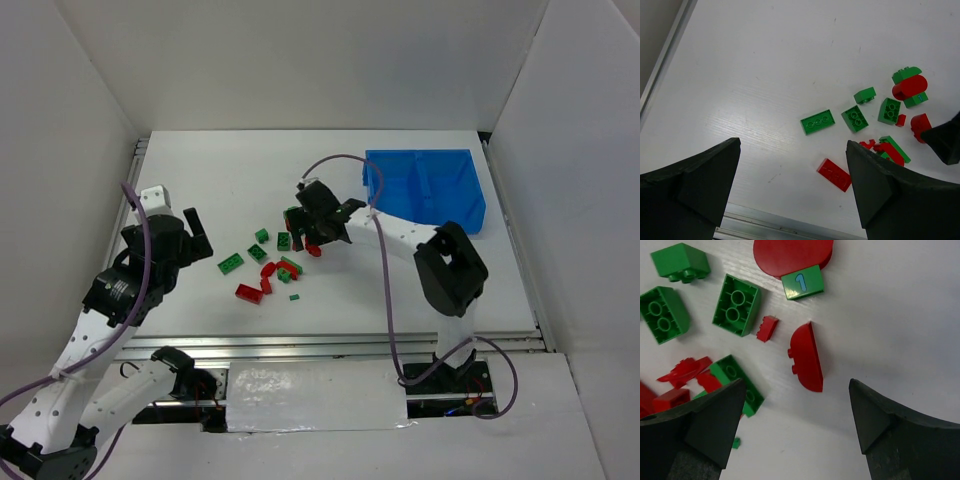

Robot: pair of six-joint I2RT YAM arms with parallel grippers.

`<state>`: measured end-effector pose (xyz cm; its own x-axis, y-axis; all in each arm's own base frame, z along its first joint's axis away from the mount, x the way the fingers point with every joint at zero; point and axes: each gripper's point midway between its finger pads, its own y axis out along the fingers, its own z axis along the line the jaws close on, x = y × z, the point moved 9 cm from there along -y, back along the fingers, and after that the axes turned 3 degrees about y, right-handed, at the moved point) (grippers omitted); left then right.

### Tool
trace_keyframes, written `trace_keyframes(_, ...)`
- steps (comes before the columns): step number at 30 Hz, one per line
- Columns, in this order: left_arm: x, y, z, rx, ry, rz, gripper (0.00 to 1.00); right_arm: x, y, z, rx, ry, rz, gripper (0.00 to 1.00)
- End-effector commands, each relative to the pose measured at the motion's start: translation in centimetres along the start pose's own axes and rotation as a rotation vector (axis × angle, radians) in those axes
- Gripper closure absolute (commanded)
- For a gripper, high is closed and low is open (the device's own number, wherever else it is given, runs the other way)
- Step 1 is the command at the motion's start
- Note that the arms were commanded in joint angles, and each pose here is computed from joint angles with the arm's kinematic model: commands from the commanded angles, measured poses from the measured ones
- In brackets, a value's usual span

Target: Sort the legos into containers by color

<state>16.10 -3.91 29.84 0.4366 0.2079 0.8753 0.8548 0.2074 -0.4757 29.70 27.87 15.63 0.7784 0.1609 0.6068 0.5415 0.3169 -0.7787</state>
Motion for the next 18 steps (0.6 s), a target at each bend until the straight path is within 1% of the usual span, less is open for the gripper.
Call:
trace_keyframes(1,0.6,0.1,-0.3,-0.029,-0.002,-0.032,0.0,1.9,0.7,0.4,-0.06,-0.073,-0.037,0.1)
trace_keyframes(3,0.6,0.1,-0.3,-0.03,0.003,-0.027,0.01,1.7,2.0,0.5,-0.071,-0.086,-0.01,0.11)
trace_keyframes(4,0.6,0.2,-0.4,-0.033,0.004,-0.024,0.0,1.8,2.3,0.6,-0.068,-0.087,-0.005,0.15)
trace_keyframes(8,0.6,0.1,-0.4,-0.04,0.003,-0.029,0.0,0.5,4.1,0.4,-0.083,-0.101,0.042,0.17)
trace_keyframes(10,0.5,0.1,-0.4,-0.042,0.006,-0.026,0.0,0.3,4.4,0.3,-0.088,-0.102,0.047,0.24)
trace_keyframes(14,0.6,0.2,-0.5,-0.045,0.009,-0.025,0.0,-0.2,5.4,0.4,-0.075,-0.113,0.081,0.32)
trace_keyframes(16,0.5,0.3,-0.5,-0.042,0.008,-0.023,0.01,-0.2,5.5,0.2,-0.088,-0.112,0.082,0.41)
trace_keyframes(17,0.5,0.3,-0.5,-0.042,0.01,-0.022,0.0,0.0,5.2,0.2,-0.086,-0.105,0.068,0.5)
trace_keyframes(18,0.5,0.3,-0.5,-0.04,0.007,-0.025,0.01,0.1,4.9,0.2,-0.084,-0.101,0.059,0.67)
